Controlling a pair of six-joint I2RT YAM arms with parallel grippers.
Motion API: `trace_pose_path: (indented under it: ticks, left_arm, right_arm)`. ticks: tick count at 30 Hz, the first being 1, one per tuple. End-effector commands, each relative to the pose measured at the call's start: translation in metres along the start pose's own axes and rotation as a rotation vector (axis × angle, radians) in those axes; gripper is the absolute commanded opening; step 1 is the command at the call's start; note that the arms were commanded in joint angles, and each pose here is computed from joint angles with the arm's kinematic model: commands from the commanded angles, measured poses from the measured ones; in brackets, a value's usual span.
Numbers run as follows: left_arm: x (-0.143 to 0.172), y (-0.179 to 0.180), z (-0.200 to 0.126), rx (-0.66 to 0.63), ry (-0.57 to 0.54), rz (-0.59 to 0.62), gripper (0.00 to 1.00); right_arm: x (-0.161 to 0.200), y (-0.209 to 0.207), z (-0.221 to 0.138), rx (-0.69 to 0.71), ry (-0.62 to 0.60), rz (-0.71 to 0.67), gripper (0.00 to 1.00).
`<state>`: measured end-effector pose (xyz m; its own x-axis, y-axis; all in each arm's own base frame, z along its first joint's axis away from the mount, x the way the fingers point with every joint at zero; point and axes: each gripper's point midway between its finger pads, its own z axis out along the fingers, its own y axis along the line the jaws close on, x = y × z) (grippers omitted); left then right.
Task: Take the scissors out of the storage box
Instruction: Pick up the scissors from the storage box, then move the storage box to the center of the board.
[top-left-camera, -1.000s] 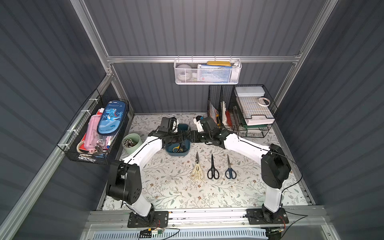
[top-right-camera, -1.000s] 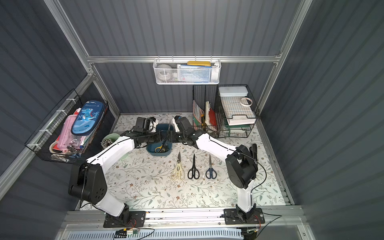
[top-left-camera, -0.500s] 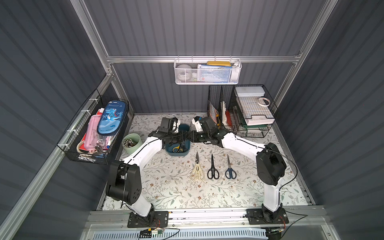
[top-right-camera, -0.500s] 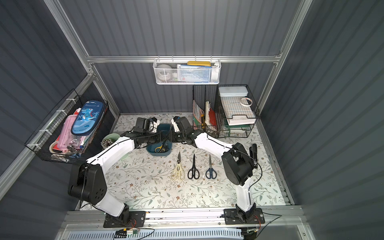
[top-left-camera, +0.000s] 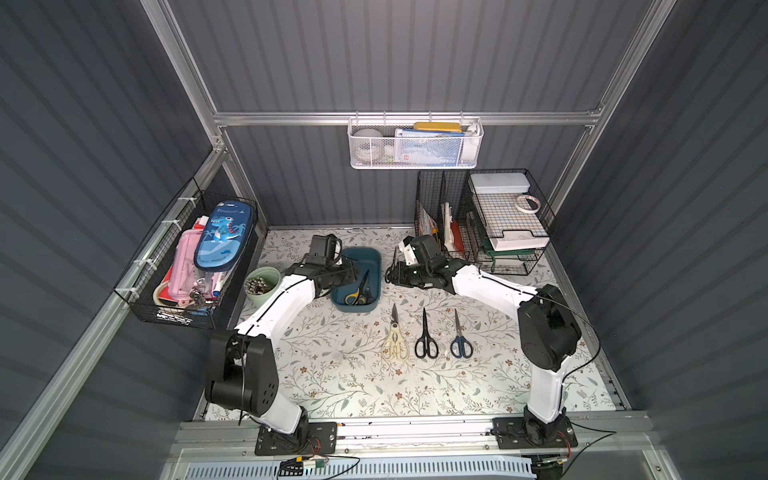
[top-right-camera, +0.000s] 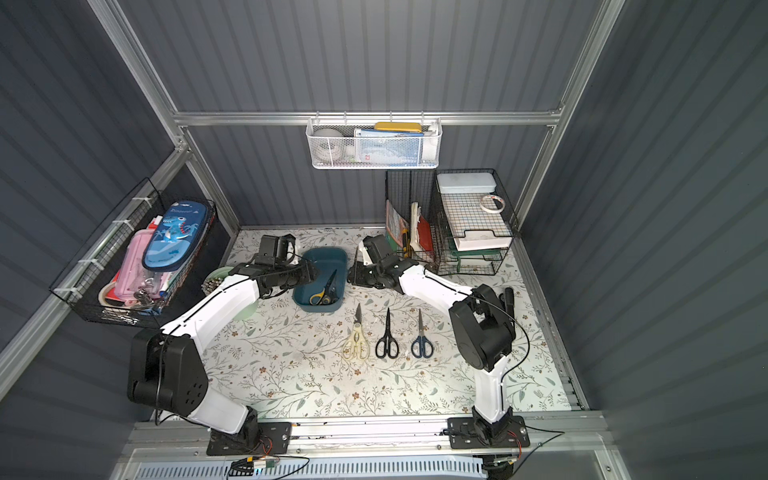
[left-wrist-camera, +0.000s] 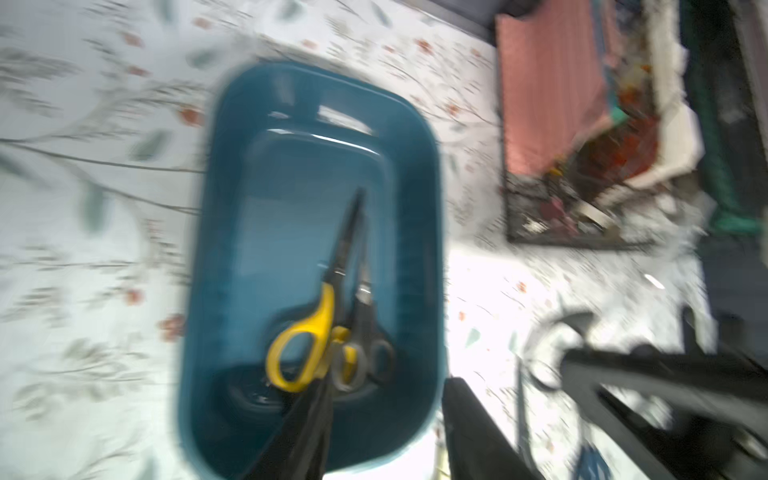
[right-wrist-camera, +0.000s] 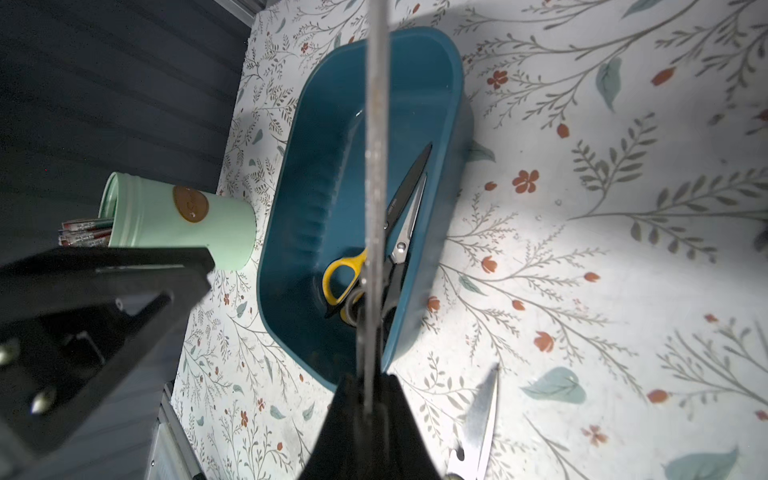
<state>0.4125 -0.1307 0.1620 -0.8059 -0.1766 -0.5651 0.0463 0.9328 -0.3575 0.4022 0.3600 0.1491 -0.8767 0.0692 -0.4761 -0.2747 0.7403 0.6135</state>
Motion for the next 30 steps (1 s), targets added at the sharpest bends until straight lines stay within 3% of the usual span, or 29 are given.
trace_pose_path:
  ticks: [1,9,15,17,21,23,30]
  left_arm:
    - [-0.013,0.042,0.007,-0.192,-0.006,0.015,0.49]
    - [-0.011,0.079,0.047,-0.345,0.055,0.03,0.48]
    - [-0.007,0.094,0.074,-0.374,0.098,0.035,0.44]
    - [0.0,0.099,0.086,-0.375,0.128,0.033,0.38]
    - [-0.013,0.098,0.103,-0.325,0.112,-0.013,0.15]
    - [-0.018,0.1,0.11,-0.317,0.109,-0.029,0.09]
    - [-0.041,0.102,0.124,-0.318,0.092,-0.019,0.09]
  right_arm:
    - [0.015,0.004,-0.011,-0.006,0.04,-0.012,0.09]
    - [0.036,0.016,-0.011,-0.006,0.086,-0.055,0.1]
    - [0.044,0.03,-0.01,-0.031,0.106,-0.076,0.1]
    - [0.047,0.036,-0.01,-0.036,0.119,-0.098,0.1]
    - [0.069,0.054,-0.007,-0.047,0.172,-0.144,0.1]
    - [0.081,0.061,-0.005,-0.056,0.194,-0.145,0.1]
    - [0.137,0.087,0.006,-0.089,0.271,-0.144,0.1]
